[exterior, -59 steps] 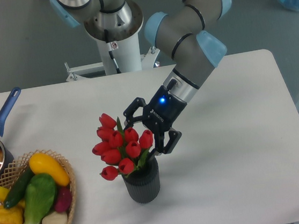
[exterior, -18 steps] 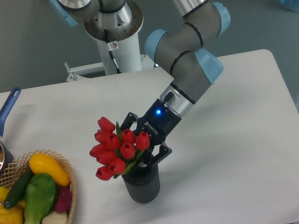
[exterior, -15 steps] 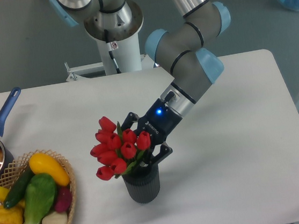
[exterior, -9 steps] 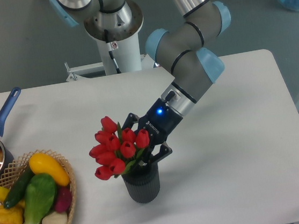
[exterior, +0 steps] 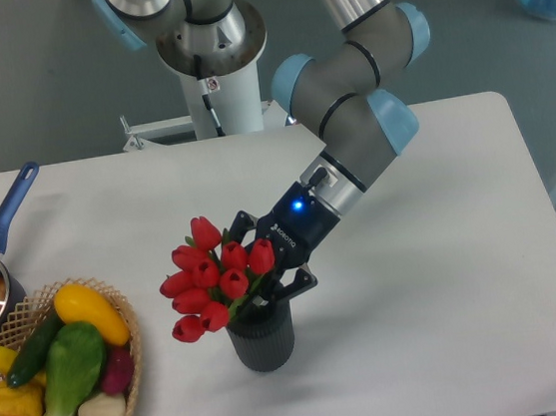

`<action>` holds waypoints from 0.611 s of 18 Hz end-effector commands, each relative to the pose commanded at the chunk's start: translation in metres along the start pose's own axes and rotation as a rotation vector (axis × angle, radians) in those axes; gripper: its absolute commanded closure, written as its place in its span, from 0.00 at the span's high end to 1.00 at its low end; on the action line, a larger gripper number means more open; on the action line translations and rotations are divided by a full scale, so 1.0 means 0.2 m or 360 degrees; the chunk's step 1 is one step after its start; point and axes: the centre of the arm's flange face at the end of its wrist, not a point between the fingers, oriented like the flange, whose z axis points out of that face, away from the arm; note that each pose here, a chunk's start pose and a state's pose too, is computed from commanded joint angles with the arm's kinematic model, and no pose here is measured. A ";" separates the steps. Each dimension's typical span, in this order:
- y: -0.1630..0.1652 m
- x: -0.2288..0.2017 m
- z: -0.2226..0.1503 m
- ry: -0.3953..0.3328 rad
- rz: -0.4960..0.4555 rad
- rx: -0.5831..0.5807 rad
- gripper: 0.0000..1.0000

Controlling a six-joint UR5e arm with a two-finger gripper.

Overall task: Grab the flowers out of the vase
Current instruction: 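Close the gripper on the tulip stems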

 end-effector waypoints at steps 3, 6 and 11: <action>-0.01 0.00 -0.01 -0.0002 -0.0001 0.0019 0.44; -0.02 0.01 0.00 0.0001 -0.0008 0.0075 0.44; -0.04 0.00 -0.05 -0.0019 -0.0043 0.0145 0.44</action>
